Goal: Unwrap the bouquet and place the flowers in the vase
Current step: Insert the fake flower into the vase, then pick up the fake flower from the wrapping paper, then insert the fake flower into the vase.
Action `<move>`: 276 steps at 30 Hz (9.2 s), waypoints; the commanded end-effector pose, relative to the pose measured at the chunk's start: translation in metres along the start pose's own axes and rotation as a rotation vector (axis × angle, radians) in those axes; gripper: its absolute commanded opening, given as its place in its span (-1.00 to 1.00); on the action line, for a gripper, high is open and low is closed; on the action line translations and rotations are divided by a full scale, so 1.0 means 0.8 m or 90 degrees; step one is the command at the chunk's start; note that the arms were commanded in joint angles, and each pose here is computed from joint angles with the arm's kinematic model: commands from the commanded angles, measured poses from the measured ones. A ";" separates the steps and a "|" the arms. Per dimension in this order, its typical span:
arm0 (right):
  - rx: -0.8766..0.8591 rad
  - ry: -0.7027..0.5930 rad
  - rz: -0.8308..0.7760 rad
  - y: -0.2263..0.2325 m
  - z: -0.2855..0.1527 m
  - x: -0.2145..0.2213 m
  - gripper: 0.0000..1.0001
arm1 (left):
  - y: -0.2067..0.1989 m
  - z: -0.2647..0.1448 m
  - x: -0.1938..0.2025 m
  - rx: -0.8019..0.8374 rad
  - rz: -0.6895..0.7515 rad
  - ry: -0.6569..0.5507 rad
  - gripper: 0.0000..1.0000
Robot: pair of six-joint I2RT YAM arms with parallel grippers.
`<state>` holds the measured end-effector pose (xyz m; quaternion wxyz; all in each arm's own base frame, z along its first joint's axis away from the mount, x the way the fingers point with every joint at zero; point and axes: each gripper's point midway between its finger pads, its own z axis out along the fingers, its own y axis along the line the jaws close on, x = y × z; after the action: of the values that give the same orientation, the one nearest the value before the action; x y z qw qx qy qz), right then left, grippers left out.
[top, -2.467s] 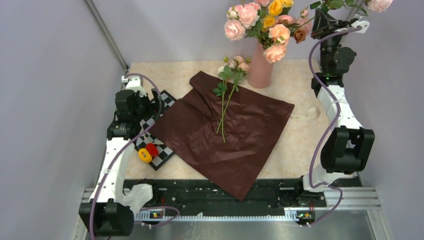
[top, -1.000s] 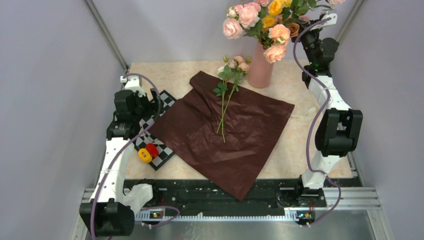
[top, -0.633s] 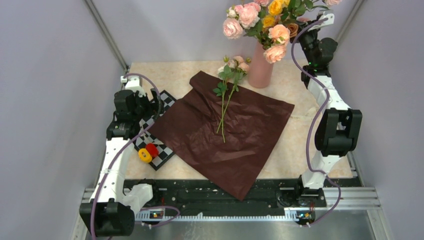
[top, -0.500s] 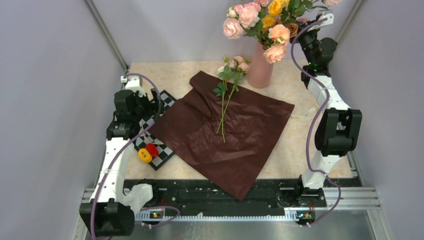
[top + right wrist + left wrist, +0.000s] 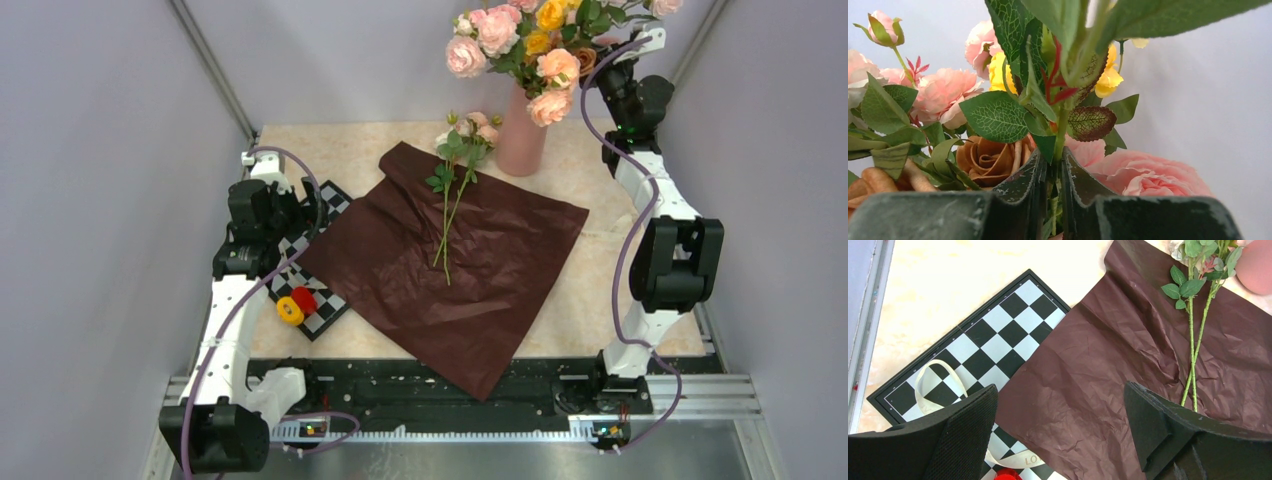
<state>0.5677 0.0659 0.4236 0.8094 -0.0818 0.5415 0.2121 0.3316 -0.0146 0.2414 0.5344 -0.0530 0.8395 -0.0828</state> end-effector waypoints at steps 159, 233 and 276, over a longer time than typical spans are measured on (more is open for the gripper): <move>0.118 0.420 0.328 0.165 -0.408 0.139 0.33 | -0.325 0.267 0.179 0.176 -0.048 0.263 -1.00; -0.432 0.251 0.414 0.448 -0.278 -0.059 0.18 | -0.403 -0.213 0.059 0.661 -0.144 -0.207 -1.00; -0.160 0.109 0.072 0.336 -0.230 -0.185 -1.00 | -0.323 -0.118 0.060 0.460 0.007 -0.066 0.97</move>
<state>0.2452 0.2330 0.4609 0.6601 -0.1878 0.6140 0.3899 0.2118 -0.2953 0.2820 0.5786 0.1321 0.7107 -0.3778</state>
